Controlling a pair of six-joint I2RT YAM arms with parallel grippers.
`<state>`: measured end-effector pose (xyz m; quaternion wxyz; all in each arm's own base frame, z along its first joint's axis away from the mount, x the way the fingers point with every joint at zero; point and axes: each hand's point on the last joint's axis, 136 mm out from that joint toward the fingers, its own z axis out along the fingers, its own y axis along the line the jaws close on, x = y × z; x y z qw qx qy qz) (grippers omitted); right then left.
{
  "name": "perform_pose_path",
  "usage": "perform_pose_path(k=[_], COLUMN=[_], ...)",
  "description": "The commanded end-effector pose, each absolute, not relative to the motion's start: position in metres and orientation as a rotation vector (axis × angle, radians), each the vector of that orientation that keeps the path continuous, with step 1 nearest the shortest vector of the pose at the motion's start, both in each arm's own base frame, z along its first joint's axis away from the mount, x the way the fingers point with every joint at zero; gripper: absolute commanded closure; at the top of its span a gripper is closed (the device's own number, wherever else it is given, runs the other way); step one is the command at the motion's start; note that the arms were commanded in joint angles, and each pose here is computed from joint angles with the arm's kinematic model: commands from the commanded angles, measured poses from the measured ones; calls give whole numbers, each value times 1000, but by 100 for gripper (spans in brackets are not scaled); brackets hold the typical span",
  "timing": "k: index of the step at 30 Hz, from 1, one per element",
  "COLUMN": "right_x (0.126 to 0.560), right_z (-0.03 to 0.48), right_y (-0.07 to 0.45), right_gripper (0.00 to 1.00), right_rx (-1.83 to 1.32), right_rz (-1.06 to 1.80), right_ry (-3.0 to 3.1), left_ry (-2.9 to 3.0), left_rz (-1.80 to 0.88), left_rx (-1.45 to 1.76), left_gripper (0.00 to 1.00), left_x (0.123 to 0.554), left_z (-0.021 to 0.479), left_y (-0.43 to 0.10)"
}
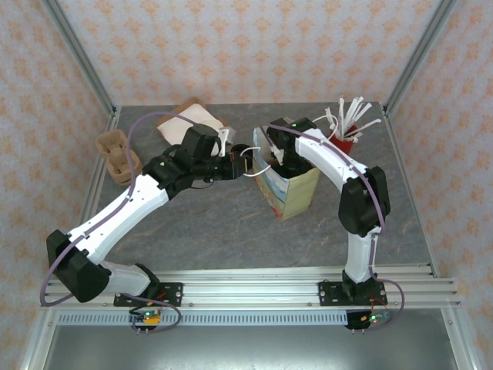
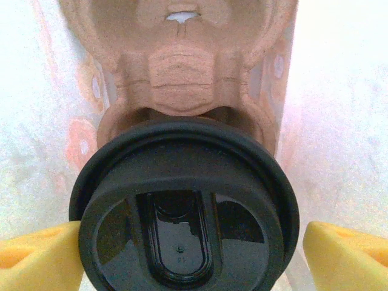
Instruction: Pack the takeout coffee
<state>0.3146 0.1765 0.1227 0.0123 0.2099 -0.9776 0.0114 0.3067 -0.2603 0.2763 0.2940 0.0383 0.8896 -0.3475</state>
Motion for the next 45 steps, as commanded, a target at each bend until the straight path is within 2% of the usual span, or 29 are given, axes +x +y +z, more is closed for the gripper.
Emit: perform_pose_path(k=[1,18,45], right_x=[315,318,331], right_z=[145,184,313], right_y=[174,185,197], right_gripper=[9,11,12], right_rx=[654,674,660], right_rz=[38,-85,-374], right_ry=[-3099,-3175,-3531], left_ry=[2355,2360,2353], left_rz=[-914,-913,-913], left_rx=[143,143,142], left_gripper=[91,91,91], left_x=[303,304,303], left_z=[280,279,282], left_y=[-262,-262,-261])
